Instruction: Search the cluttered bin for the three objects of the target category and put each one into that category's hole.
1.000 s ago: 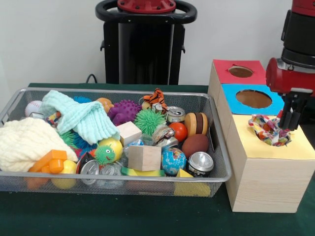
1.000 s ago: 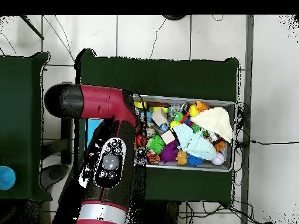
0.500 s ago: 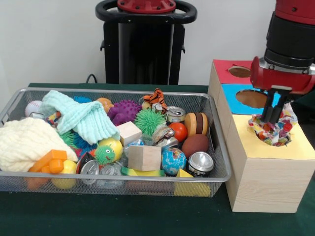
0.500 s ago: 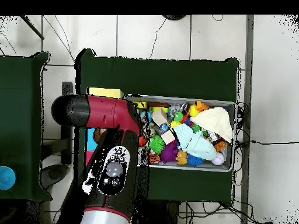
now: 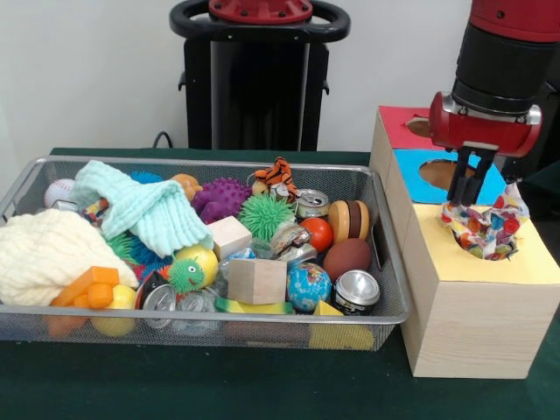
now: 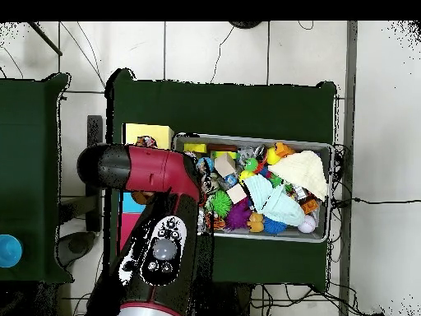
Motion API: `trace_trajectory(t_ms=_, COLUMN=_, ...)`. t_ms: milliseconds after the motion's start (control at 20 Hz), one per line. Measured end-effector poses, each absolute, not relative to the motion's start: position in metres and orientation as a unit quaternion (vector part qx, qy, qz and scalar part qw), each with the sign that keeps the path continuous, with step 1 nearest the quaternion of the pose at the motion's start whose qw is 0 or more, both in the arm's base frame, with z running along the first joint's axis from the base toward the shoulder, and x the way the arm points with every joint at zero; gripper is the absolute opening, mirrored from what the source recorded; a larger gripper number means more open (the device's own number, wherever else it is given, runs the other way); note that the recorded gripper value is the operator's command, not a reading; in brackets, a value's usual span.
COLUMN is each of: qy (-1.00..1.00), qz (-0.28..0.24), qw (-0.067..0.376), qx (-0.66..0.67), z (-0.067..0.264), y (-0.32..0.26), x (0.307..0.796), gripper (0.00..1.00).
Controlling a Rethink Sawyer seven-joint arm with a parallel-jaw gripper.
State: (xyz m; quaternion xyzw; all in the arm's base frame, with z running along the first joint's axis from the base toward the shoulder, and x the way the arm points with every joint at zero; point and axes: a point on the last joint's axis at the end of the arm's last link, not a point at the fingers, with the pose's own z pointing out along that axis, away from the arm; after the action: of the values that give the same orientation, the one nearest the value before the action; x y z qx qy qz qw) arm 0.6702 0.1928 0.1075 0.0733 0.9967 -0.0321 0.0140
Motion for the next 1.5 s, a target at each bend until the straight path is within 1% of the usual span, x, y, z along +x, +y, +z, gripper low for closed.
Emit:
trace_trajectory(t_ms=300, qy=0.997, qz=-0.024, qw=0.014, qx=0.076, z=0.112, y=0.198, x=0.669, gripper=0.0)
trace_trajectory(t_ms=600, qy=0.997, qz=0.005, qw=0.012, qx=0.082, z=0.106, y=0.22, x=0.667, gripper=0.0)
trace_trajectory(t_ms=750, qy=0.996, qz=0.016, qw=0.021, qx=0.081, z=0.099, y=0.232, x=0.669, gripper=0.0)
trace_trajectory(t_ms=950, qy=0.996, qz=0.017, qw=0.032, qx=0.078, z=0.086, y=0.237, x=0.67, gripper=0.0)
trace_trajectory(t_ms=1300, qy=0.996, qz=0.012, qw=0.035, qx=0.075, z=0.086, y=0.239, x=0.672, gripper=0.0)
trace_trajectory(t_ms=1500, qy=0.997, qz=-0.001, qw=0.043, qx=0.068, z=0.086, y=0.241, x=0.674, gripper=0.0)
